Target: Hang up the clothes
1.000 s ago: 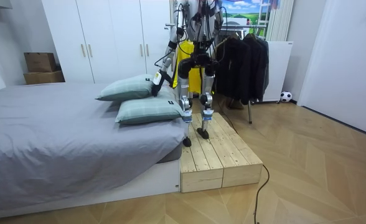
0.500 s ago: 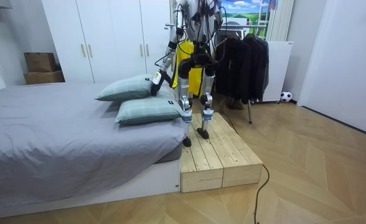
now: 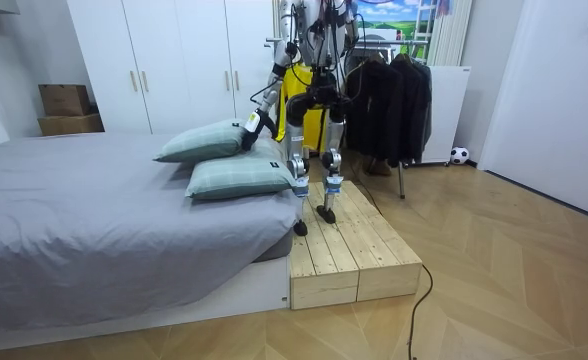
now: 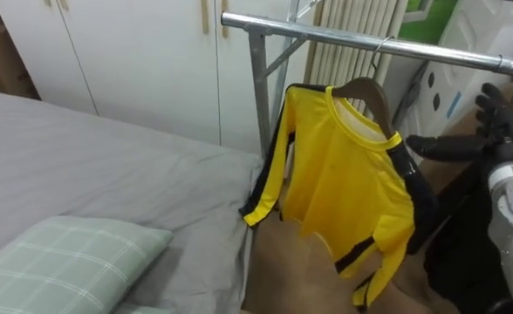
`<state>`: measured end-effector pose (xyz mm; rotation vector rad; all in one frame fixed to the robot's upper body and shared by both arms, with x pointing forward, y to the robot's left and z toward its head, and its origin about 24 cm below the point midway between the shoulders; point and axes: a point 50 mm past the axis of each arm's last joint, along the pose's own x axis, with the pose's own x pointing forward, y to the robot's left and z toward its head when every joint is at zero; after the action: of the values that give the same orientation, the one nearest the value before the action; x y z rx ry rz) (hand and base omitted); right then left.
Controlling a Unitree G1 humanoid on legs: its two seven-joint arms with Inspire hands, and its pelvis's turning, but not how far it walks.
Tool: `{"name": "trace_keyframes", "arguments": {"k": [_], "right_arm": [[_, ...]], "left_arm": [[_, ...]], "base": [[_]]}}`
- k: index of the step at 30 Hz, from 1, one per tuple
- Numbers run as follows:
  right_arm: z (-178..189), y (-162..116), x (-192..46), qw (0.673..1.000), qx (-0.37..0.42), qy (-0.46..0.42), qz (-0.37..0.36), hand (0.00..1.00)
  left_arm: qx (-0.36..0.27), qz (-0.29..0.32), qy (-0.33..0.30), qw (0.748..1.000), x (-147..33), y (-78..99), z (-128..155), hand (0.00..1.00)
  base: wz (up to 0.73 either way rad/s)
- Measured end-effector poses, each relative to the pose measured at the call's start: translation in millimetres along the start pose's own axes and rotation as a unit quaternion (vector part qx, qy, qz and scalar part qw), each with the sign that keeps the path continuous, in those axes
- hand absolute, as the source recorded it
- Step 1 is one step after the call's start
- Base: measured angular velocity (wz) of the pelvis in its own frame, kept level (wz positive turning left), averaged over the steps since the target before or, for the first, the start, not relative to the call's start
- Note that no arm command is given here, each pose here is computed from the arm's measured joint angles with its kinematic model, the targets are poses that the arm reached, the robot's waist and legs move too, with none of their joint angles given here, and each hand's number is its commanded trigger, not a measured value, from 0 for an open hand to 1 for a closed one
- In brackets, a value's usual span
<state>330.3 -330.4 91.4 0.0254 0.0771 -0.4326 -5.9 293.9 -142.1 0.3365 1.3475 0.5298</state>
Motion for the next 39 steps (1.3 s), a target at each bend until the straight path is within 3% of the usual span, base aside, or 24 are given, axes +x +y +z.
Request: {"name": "trace_keyframes", "arguments": {"k": [10, 14, 16, 25, 31, 39], "right_arm": [[2.5, 1.3, 0.2, 0.986, 0.166, 0.006, -0.003, 0.00], [-5.6, 3.3, -1.9, 0.962, 0.274, 0.013, -0.006, 0.00], [-16.7, 1.9, -6.0, 0.958, 0.287, 0.027, -0.009, 0.00], [-46.6, -1.4, -18.9, 0.962, 0.264, 0.070, 0.012, 0.00], [-62.2, 0.8, -27.8, 0.975, 0.203, 0.091, 0.023, 0.00], [-112.0, -15.0, -66.3, 0.983, 0.103, 0.153, 0.022, 0.00]], "left_arm": [[-0.004, 0.011, 0.001, 1.000, -1.7, -4.3, -1.4, 0.00], [-0.004, 0.011, 0.007, 1.000, -2.7, -5.1, -5.5, 0.00], [-0.002, 0.010, 0.011, 1.000, -3.2, -5.6, -7.8, 0.00], [-0.002, 0.005, 0.017, 1.000, -4.4, -8.5, -11.4, 0.00], [-0.002, 0.006, 0.018, 1.000, -4.1, -7.6, -11.8, 0.00], [-0.016, 0.007, 0.032, 0.999, -4.1, -7.0, -17.1, 0.00]], "base": [[0.00], [0.06], [0.00], [-0.08], [0.00], [-0.06]]}}
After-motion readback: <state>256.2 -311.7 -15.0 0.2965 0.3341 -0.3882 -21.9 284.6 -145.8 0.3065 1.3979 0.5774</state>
